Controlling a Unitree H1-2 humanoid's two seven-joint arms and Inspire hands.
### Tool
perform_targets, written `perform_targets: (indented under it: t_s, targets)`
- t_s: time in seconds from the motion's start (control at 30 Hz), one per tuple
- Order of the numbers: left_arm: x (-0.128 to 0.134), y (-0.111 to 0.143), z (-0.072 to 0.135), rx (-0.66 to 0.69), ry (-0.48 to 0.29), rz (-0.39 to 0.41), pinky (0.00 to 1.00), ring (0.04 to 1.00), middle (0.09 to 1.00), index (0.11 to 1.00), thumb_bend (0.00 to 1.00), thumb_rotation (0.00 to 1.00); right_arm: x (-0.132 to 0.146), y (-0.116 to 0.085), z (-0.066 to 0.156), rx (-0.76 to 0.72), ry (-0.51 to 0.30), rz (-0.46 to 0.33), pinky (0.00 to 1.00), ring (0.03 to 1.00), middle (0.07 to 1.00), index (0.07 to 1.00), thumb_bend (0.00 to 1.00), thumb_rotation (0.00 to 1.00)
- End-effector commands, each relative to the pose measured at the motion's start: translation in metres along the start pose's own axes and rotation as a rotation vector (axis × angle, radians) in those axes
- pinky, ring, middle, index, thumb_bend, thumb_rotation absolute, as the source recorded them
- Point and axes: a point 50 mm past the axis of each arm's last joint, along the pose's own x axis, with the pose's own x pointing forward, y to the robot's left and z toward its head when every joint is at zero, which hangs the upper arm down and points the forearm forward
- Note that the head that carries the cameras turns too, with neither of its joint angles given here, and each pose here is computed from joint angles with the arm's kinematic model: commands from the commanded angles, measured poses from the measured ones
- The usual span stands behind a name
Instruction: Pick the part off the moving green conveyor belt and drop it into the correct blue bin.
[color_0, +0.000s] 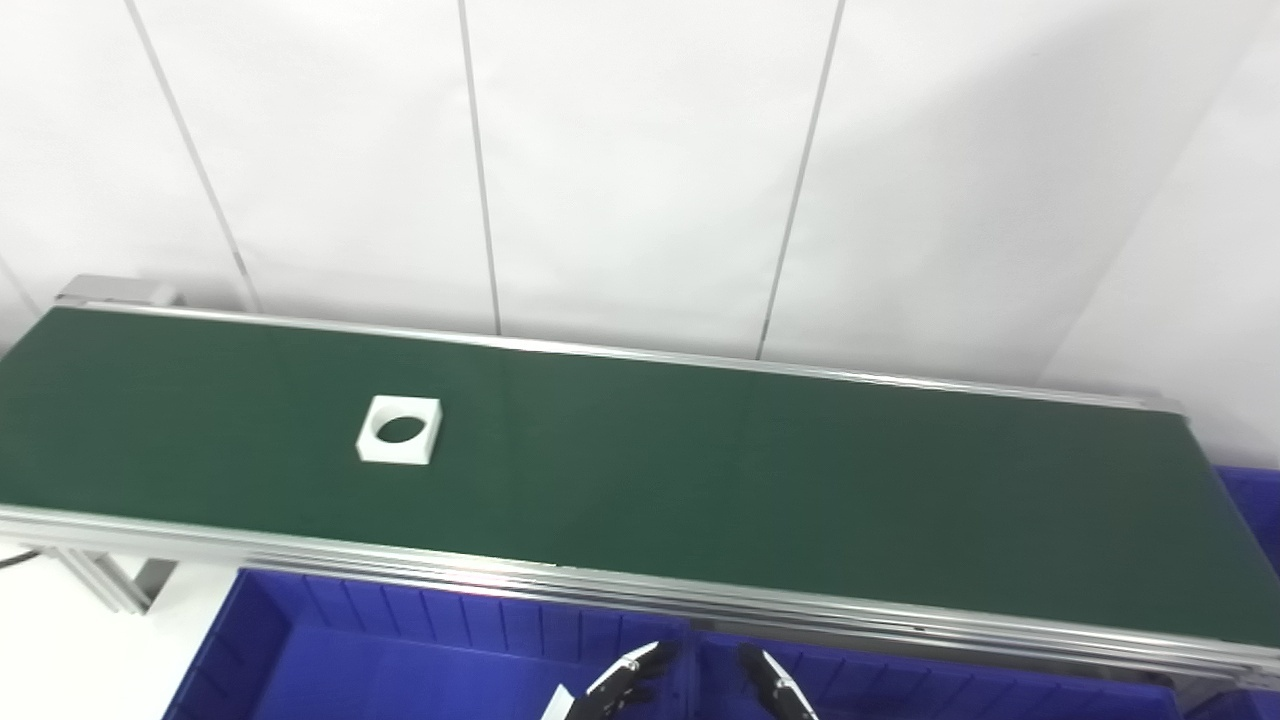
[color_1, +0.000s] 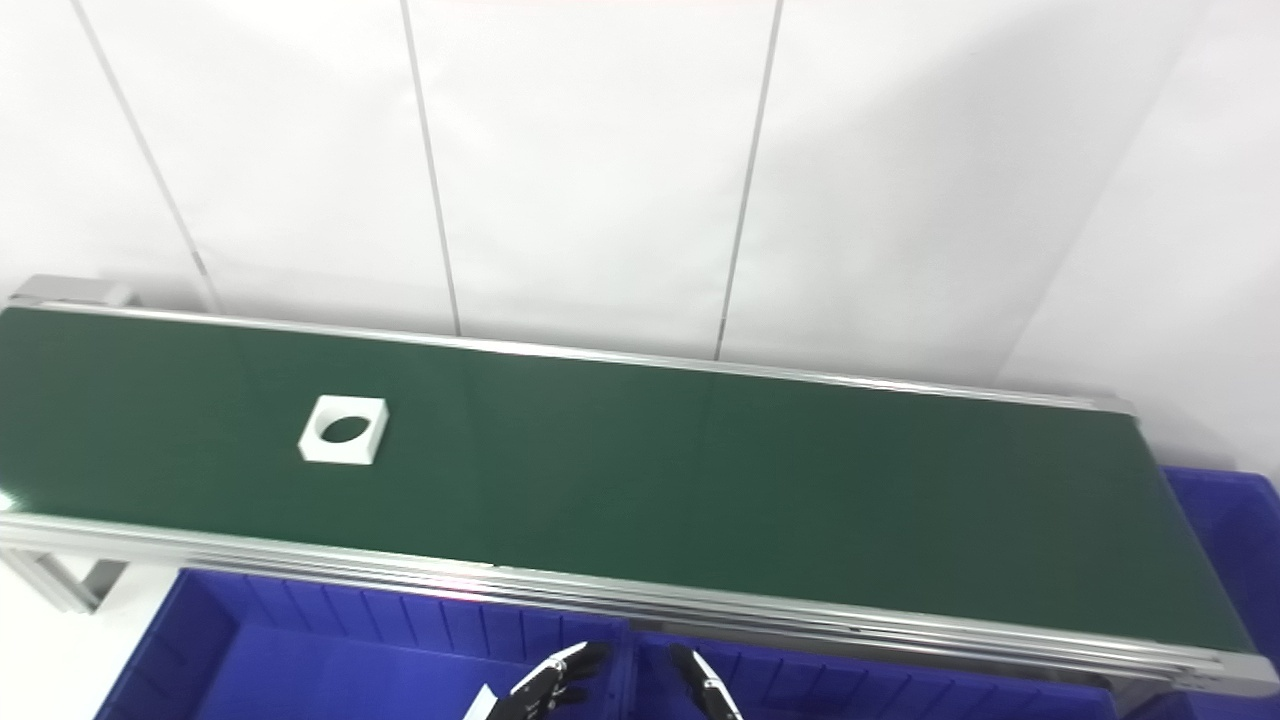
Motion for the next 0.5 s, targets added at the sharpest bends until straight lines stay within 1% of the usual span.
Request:
perform_targets:
  t_s: [0.0, 0.17, 0.27, 0.3, 0.43, 0.47]
  targets:
    - [0.009, -0.001, 0.01, 0.008, -0.071, -0.002, 0.81, 0.867, 0.874, 0.841, 0.85, 0.96, 0.003, -0.003, 0.009, 0.017, -0.073, -0.003, 0.97, 0.948, 0.912, 0.904, 0.89, 1.0]
    - [0.01, -0.002, 0.012, 0.006, -0.077, -0.003, 0.81, 0.864, 0.87, 0.836, 0.85, 0.95, 0.003, -0.004, 0.01, 0.009, -0.075, -0.006, 0.97, 0.95, 0.914, 0.911, 0.87, 1.0]
    - [0.011, -0.003, 0.014, 0.015, -0.091, -0.005, 0.8, 0.863, 0.866, 0.831, 0.85, 0.94, 0.003, -0.004, 0.01, 0.006, -0.077, -0.007, 0.94, 0.937, 0.91, 0.916, 0.86, 1.0]
    - [0.011, -0.003, 0.015, 0.018, -0.096, -0.007, 0.79, 0.862, 0.867, 0.83, 0.85, 0.95, 0.003, -0.004, 0.01, 0.006, -0.077, -0.007, 0.95, 0.939, 0.909, 0.918, 0.86, 1.0]
    - [0.009, -0.002, 0.028, 0.048, -0.162, -0.029, 0.77, 0.85, 0.865, 0.838, 0.85, 0.97, 0.003, -0.004, 0.009, 0.005, -0.075, -0.012, 0.96, 0.939, 0.906, 0.916, 0.87, 1.0]
    - [0.008, -0.002, 0.035, 0.049, -0.191, -0.036, 0.77, 0.847, 0.864, 0.839, 0.85, 0.97, 0.003, -0.004, 0.01, 0.01, -0.075, -0.01, 0.96, 0.939, 0.906, 0.915, 0.88, 1.0]
